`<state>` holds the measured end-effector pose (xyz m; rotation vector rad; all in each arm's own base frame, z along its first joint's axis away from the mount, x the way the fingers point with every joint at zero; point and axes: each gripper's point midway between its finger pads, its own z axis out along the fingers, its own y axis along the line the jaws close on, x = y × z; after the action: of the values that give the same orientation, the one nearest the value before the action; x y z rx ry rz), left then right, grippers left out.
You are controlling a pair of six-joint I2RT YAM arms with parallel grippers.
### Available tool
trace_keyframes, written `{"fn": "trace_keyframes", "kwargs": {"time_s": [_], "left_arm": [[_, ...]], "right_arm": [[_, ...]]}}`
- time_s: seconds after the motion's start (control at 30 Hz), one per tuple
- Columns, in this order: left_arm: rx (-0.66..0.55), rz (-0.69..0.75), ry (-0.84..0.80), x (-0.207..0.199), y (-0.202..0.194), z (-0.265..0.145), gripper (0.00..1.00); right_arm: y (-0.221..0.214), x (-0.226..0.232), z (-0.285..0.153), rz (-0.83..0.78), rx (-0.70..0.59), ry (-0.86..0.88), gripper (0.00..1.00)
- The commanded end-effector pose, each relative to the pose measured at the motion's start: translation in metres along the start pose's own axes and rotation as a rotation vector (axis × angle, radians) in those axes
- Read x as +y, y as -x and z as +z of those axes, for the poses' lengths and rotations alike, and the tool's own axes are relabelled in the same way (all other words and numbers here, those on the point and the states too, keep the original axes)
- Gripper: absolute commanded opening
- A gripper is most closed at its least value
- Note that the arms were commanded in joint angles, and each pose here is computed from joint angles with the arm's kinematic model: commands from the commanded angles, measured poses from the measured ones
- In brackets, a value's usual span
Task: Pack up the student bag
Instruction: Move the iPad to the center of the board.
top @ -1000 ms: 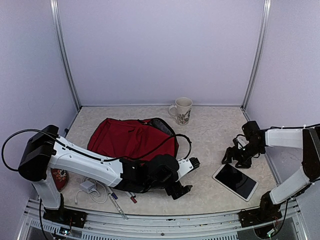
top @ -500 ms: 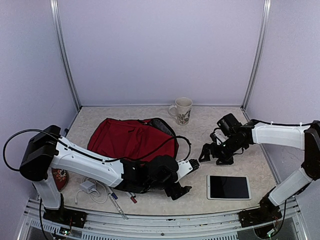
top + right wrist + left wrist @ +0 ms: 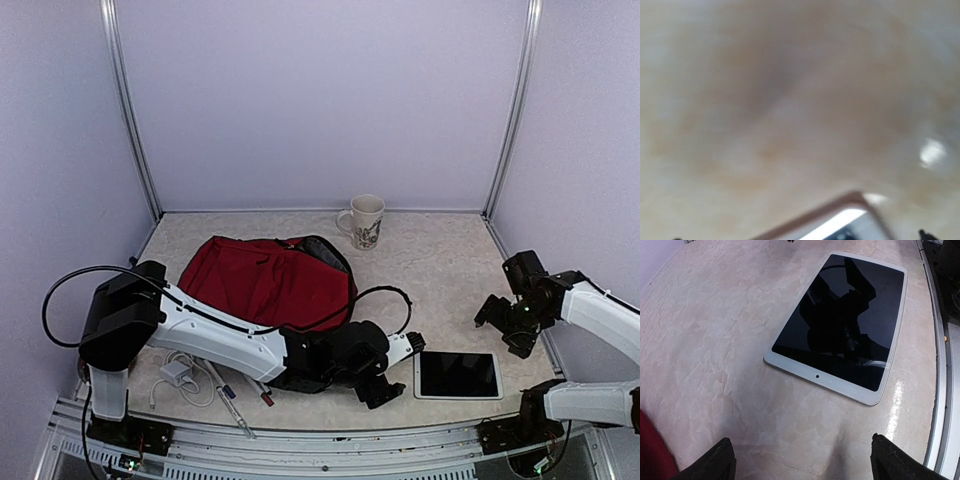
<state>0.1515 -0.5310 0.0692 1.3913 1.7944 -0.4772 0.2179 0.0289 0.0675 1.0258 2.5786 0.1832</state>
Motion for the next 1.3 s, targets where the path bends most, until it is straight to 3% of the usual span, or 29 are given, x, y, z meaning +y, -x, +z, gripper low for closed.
{"fn": "trace_keyframes", "kwargs": {"time_s": [0.0,0.23,0.33,0.53,0.7,0.87,1.03,1.13,1.2,1.27], "left_arm": [[-0.017,0.019,-0.045,-0.014,0.01,0.006,0.91],[-0.03,0.042,-0.078,-0.023,0.012,0.005,0.93],[-0.044,0.099,-0.085,-0.035,0.014,0.004,0.99],[-0.07,0.18,-0.095,-0.055,0.01,0.009,0.99],[-0.034,0.208,-0.077,-0.055,-0.008,0.022,0.99],[0.058,0.164,0.047,-0.023,-0.047,0.024,0.99],[-0.027,0.072,0.049,0.002,-0.039,-0.023,0.99],[-0.081,0.027,0.01,0.013,-0.025,-0.058,0.98],[-0.053,-0.025,0.0,0.03,-0.034,-0.073,0.94],[-0.012,-0.067,0.006,0.043,-0.045,-0.087,0.83]], "right_arm": [[-0.013,-0.044,0.01,0.163,0.037,-0.229,1.0],[-0.045,-0.039,0.035,0.218,0.207,-0.225,1.0],[-0.056,-0.028,0.041,0.231,0.258,-0.15,0.96],[-0.085,-0.005,0.039,0.306,0.331,-0.01,0.83],[-0.112,0.028,0.035,0.301,0.377,0.04,0.82],[-0.136,0.08,0.039,0.129,0.435,0.082,0.82],[-0.143,0.139,0.043,-0.206,0.46,0.221,0.83],[-0.13,0.138,0.045,-0.383,0.383,0.191,0.83],[-0.128,0.132,0.038,-0.483,0.364,0.225,0.84],[-0.135,0.13,0.029,-0.573,0.378,0.309,0.87]]}}
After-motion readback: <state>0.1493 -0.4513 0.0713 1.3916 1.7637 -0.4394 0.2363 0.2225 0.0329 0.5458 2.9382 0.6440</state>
